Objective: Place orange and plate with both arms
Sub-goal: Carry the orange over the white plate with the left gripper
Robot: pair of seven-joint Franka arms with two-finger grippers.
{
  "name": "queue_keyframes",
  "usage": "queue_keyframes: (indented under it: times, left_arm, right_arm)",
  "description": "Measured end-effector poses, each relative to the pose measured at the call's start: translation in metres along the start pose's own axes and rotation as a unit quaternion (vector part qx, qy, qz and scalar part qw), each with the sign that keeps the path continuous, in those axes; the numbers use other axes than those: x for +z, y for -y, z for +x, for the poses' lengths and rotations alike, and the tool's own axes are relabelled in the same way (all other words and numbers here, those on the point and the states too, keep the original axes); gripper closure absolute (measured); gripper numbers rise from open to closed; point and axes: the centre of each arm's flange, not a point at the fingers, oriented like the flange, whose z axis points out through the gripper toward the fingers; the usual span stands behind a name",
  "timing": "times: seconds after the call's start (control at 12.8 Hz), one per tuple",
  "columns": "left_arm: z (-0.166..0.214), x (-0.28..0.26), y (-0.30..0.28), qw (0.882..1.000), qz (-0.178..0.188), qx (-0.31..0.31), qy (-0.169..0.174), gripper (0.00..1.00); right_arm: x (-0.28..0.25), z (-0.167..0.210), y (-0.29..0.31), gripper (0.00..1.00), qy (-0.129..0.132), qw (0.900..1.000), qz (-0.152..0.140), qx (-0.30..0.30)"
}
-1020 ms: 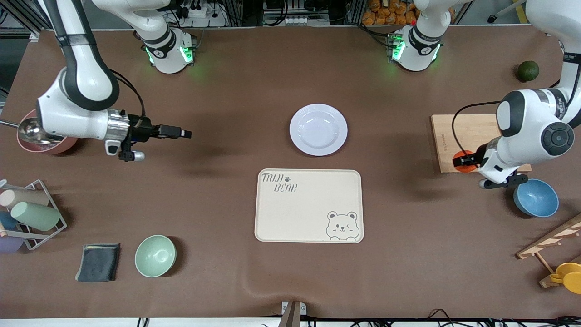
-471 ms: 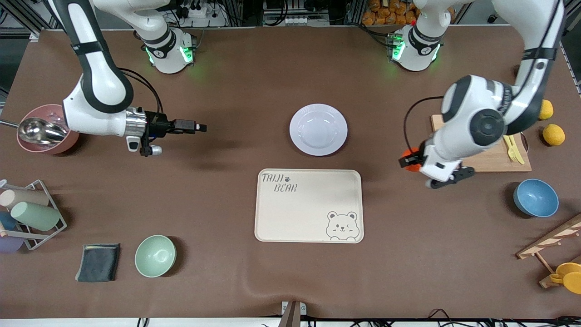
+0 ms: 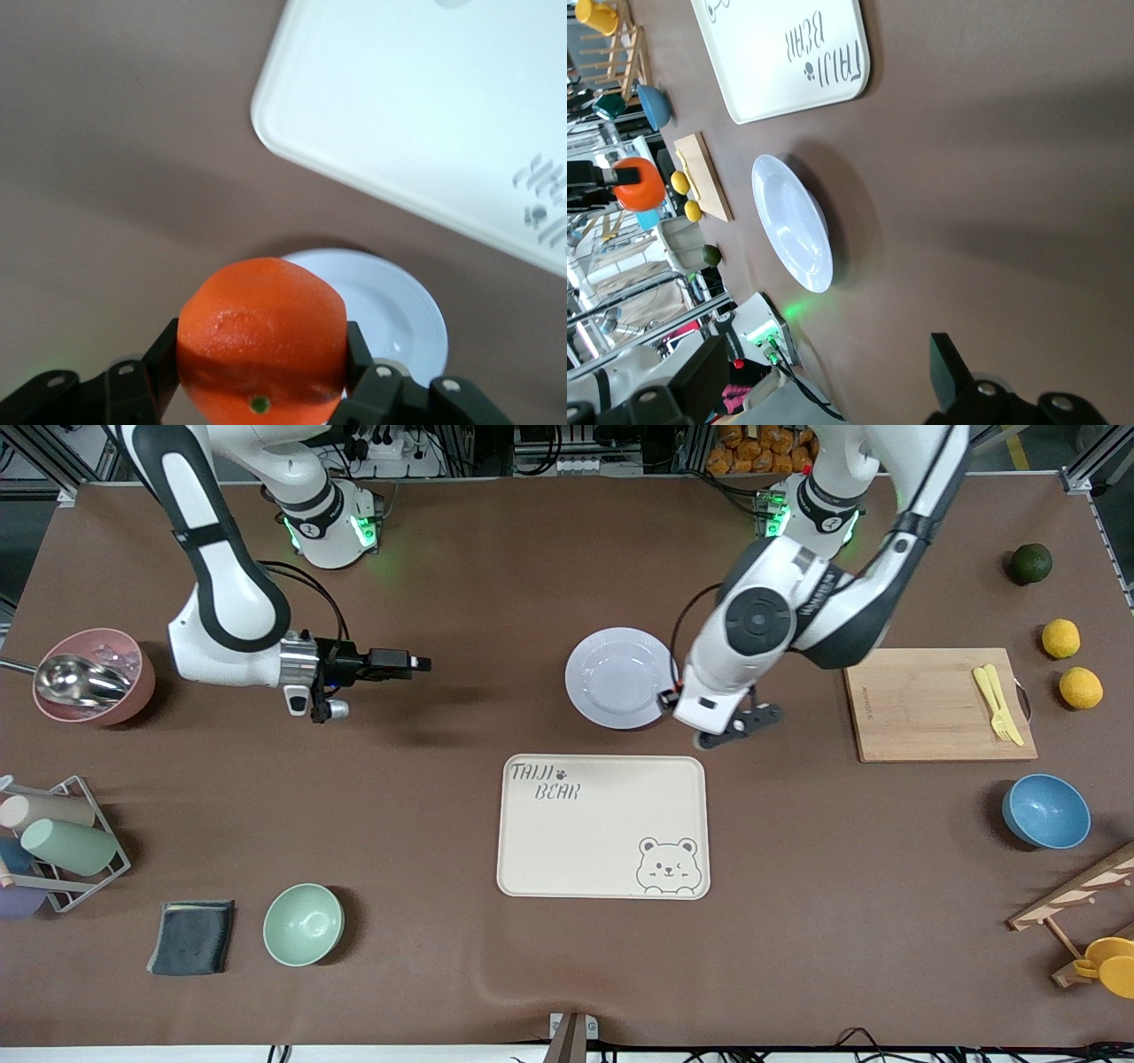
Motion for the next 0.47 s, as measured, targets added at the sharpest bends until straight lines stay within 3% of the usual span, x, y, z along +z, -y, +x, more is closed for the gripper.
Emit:
queue_keyframes:
  times: [0.47]
  left_arm:
    - [-0.022,0.087,-0.019,0.997,0.048,-0.011,0.061,0.26]
  right_arm:
    - [0.056,-0.006,0.008,0.00,-0.008,1.000,0.002,-0.005]
